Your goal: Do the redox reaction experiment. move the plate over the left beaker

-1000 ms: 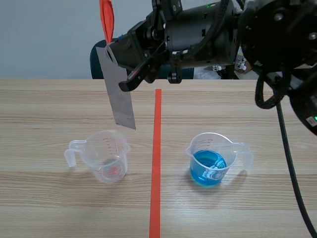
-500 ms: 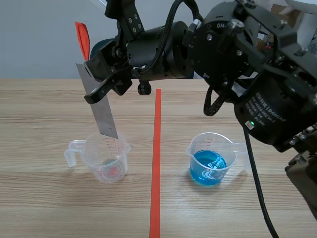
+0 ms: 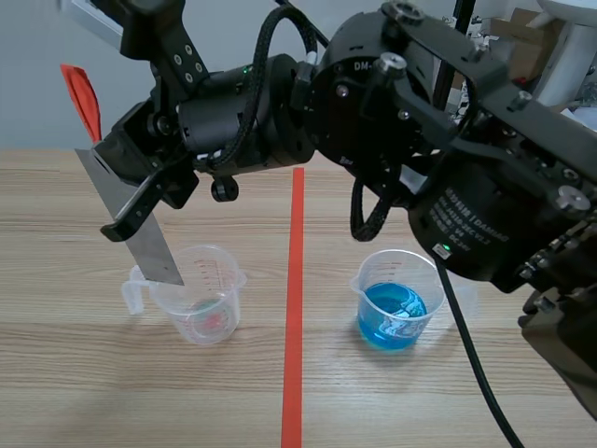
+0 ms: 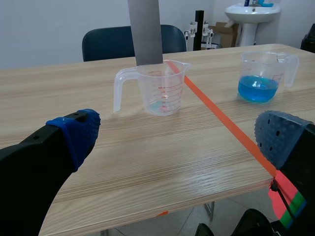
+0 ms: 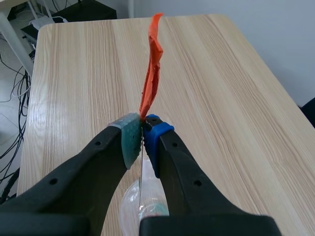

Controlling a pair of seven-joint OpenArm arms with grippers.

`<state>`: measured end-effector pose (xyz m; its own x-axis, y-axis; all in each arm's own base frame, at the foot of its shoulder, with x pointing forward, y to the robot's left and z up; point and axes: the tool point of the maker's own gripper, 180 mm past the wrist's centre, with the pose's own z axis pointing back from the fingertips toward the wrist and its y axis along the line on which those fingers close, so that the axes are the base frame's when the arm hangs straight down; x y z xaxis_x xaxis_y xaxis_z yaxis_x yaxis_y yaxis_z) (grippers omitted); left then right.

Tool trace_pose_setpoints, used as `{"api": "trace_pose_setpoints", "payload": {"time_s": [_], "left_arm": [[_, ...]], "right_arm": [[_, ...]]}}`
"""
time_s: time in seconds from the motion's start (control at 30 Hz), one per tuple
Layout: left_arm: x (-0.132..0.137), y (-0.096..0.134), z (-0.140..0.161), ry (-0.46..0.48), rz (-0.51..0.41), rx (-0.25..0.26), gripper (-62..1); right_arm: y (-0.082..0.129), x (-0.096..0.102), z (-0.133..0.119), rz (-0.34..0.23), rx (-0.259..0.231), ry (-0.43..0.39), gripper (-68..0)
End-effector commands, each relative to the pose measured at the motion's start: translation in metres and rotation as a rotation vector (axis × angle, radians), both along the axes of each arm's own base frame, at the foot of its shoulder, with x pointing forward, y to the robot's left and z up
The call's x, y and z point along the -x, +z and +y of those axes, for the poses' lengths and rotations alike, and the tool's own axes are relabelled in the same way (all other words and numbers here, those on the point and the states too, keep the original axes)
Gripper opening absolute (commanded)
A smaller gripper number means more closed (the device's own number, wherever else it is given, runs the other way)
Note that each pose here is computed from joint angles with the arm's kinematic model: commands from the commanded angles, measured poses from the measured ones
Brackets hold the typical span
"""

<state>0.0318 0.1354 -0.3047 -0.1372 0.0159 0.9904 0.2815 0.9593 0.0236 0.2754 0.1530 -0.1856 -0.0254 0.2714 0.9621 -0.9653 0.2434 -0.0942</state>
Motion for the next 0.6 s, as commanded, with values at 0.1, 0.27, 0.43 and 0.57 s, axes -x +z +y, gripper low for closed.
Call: {"api": "trace_pose_setpoints", "payload": {"time_s": [0.1, 0.27, 0.43, 0.57], "left_arm": [[-0.002, 0.011, 0.0, -0.001, -0.059, 0.015, 1.4], [-0.003, 0.011, 0.0, -0.001, -0.065, 0.015, 1.4], [-0.003, 0.011, 0.0, -0.001, -0.065, 0.015, 1.4], [-0.003, 0.011, 0.0, -0.001, -0.065, 0.015, 1.4]], "right_arm": [[0.017, 0.0, 0.005, -0.024, -0.042, 0.009, -66.9], [0.022, 0.001, 0.003, -0.031, -0.047, 0.002, -66.9], [0.045, 0.001, -0.002, -0.035, -0.076, -0.039, -66.9], [0.054, -0.004, -0.005, -0.026, -0.098, -0.085, -66.9]]}}
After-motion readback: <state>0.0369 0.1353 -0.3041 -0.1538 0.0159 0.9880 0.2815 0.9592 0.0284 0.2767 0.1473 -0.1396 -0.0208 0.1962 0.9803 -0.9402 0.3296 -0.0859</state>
